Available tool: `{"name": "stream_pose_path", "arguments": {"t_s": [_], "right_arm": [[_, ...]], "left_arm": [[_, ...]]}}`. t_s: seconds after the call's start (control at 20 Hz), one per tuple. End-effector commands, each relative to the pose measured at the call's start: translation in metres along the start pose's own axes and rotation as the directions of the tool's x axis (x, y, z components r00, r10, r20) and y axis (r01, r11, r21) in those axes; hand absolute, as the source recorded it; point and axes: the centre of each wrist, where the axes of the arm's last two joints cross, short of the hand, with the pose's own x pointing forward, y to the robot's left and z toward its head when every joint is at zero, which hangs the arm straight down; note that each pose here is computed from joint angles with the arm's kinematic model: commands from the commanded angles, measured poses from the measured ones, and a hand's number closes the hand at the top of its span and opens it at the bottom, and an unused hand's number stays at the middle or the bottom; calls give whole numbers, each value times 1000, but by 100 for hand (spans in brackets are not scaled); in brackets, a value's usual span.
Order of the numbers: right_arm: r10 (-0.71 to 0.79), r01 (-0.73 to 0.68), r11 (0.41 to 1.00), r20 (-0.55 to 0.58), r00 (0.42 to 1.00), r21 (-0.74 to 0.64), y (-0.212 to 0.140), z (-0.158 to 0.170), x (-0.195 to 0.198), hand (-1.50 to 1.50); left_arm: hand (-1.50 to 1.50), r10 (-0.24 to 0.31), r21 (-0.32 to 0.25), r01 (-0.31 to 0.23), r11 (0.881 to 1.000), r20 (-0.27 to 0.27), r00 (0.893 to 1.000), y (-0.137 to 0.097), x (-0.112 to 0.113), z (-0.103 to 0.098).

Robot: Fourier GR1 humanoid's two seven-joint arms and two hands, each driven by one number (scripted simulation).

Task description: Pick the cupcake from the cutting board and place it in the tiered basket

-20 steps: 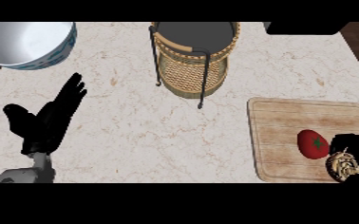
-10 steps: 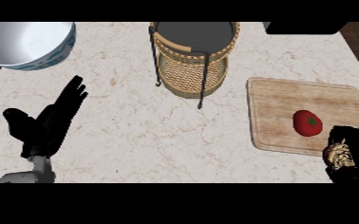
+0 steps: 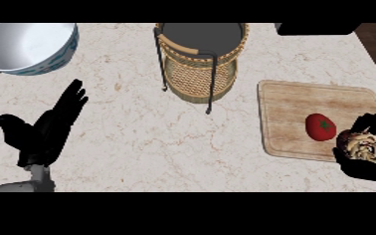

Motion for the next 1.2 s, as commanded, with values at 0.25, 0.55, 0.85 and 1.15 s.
{"name": "stream_pose_path", "arguments": {"t_s": [0.25, 0.55, 0.85, 1.15], "right_arm": [[-303, 343, 923, 219, 927, -175, -66, 27, 60, 150], [-318, 358, 927, 272, 908, -112, -111, 26, 123, 150], [-321, 357, 931, 297, 899, -72, -124, 3, 186, 150], [-345, 365, 930, 269, 899, -29, -115, -30, 255, 150]], "left_arm": [[0, -17, -5, 17, 1000, 3, 1000, 6, 4, 3], [0, -8, -20, 8, 1000, 1, 1000, 14, 2, -11], [0, 6, -44, -6, 999, 2, 1000, 9, 15, -5], [0, -12, -21, 12, 1000, 8, 1000, -6, -2, -4]]}}
